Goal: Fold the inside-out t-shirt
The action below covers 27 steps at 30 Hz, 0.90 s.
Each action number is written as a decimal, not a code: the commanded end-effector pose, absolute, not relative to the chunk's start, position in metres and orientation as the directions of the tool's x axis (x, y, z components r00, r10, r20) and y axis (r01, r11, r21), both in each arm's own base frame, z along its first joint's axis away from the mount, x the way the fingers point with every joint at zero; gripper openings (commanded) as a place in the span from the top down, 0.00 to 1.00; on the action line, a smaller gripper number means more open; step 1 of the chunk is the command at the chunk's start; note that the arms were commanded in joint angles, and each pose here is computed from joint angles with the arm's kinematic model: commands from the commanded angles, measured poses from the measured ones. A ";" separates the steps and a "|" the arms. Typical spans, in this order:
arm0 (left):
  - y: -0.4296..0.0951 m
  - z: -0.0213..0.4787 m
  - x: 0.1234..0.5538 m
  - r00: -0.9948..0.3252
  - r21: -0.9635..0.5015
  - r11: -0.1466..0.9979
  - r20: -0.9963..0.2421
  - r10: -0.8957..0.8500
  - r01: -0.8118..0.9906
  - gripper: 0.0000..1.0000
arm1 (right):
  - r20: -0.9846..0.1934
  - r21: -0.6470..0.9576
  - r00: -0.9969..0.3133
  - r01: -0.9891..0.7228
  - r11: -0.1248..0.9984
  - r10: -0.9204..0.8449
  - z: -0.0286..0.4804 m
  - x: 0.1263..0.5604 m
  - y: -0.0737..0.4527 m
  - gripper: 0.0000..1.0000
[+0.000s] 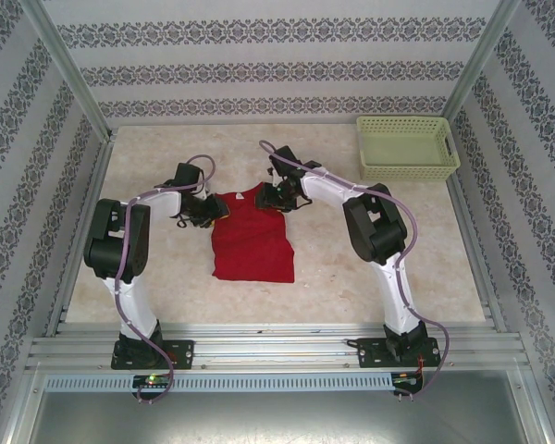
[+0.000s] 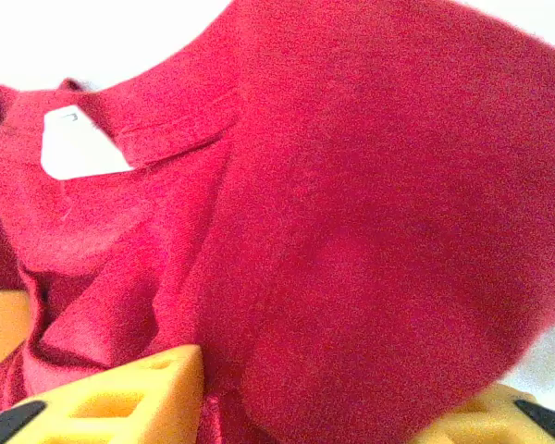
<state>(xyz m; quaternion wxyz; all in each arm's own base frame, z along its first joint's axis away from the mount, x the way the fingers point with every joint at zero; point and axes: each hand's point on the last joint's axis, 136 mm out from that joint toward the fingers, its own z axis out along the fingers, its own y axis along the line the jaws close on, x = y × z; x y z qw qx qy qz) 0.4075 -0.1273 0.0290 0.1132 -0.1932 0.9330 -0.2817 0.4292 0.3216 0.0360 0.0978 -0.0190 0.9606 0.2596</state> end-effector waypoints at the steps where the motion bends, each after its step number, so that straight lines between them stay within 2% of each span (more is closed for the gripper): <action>1: -0.133 0.048 0.420 -0.903 -0.589 0.772 -0.158 -0.400 -0.239 0.76 | -0.214 0.486 -0.977 -0.093 0.869 0.015 0.044 0.438 0.315 0.65; 6: -0.127 0.073 0.429 -0.885 -0.571 0.799 -0.253 -0.390 -0.189 0.90 | -0.300 0.481 -0.954 -0.149 0.864 0.003 0.071 0.450 0.312 0.87; 8: -0.127 0.083 0.432 -0.875 -0.577 0.800 -0.289 -0.389 -0.165 0.98 | -0.328 0.485 -0.945 -0.172 0.857 -0.004 0.081 0.453 0.313 0.94; 10: -0.127 0.097 0.435 -0.860 -0.590 0.796 -0.329 -0.391 -0.136 1.00 | -0.360 0.489 -0.933 -0.196 0.850 -0.008 0.091 0.456 0.314 0.99; 17: -0.137 0.144 0.428 -0.813 -0.673 0.739 -0.419 -0.403 -0.020 1.00 | -0.423 0.522 -0.906 -0.231 0.821 0.014 0.124 0.450 0.313 1.00; 27: -0.140 0.180 0.359 -0.821 -0.698 0.716 -0.412 -0.395 0.006 1.00 | -0.438 0.544 -0.898 -0.238 0.805 0.031 0.152 0.385 0.305 1.00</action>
